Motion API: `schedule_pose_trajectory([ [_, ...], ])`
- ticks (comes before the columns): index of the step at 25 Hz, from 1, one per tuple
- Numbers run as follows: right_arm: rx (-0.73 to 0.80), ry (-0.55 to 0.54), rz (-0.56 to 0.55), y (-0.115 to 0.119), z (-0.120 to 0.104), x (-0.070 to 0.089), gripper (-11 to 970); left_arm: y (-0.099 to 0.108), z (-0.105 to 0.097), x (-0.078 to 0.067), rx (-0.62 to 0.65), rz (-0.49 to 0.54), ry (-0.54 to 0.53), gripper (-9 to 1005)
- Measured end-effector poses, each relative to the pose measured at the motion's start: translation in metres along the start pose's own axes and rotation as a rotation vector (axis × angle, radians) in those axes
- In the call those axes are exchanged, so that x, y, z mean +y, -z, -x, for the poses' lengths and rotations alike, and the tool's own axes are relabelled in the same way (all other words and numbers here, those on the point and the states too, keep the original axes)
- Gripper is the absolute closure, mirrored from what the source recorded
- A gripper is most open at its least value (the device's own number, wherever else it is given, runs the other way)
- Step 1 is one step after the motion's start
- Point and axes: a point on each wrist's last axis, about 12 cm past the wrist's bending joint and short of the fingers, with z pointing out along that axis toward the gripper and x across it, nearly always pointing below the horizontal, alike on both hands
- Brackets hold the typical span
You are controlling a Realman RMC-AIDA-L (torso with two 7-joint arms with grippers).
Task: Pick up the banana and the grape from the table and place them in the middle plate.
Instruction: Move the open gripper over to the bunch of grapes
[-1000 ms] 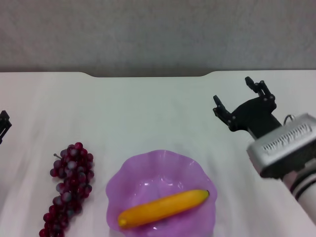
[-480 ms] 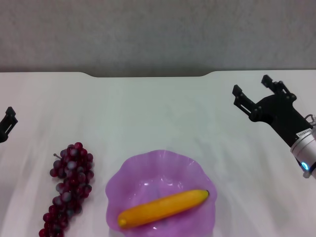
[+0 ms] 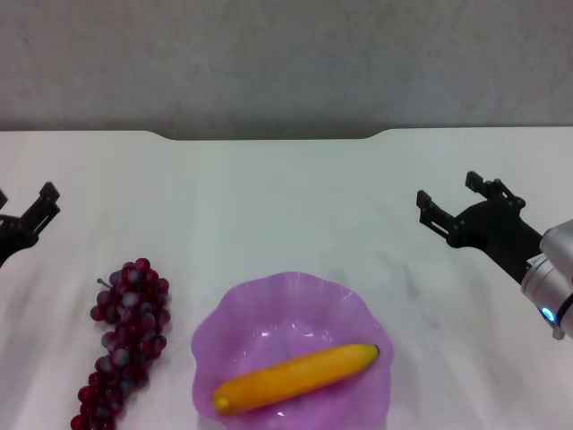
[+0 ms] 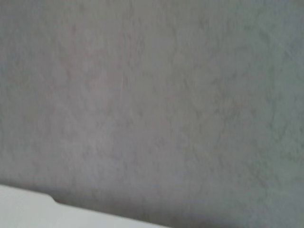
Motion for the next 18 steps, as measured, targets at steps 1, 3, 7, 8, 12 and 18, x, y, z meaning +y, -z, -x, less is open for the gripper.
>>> schedule_pose_trajectory([
  [1,0.012,0.006,-0.001,0.0,-0.001,0.0,98,-0.001,0.004,0.001,0.001,-0.022,0.013,130],
  [3,0.022,0.011,0.0,-0.001,-0.002,0.0,98,-0.002,0.012,0.004,0.017,-0.045,0.011,130],
  [7,0.029,0.015,-0.001,-0.001,-0.002,0.0,98,-0.006,0.028,0.008,0.095,-0.028,-0.029,130],
  [8,0.033,0.016,-0.003,-0.001,-0.003,-0.001,98,-0.007,0.03,0.008,0.128,-0.013,-0.029,130],
  [12,0.042,0.017,-0.006,-0.001,-0.004,-0.002,98,-0.013,0.043,-0.009,0.233,0.076,-0.085,131],
  [18,0.064,0.018,-0.011,-0.001,-0.006,-0.003,98,0.001,0.064,-0.039,0.25,0.082,-0.125,131],
])
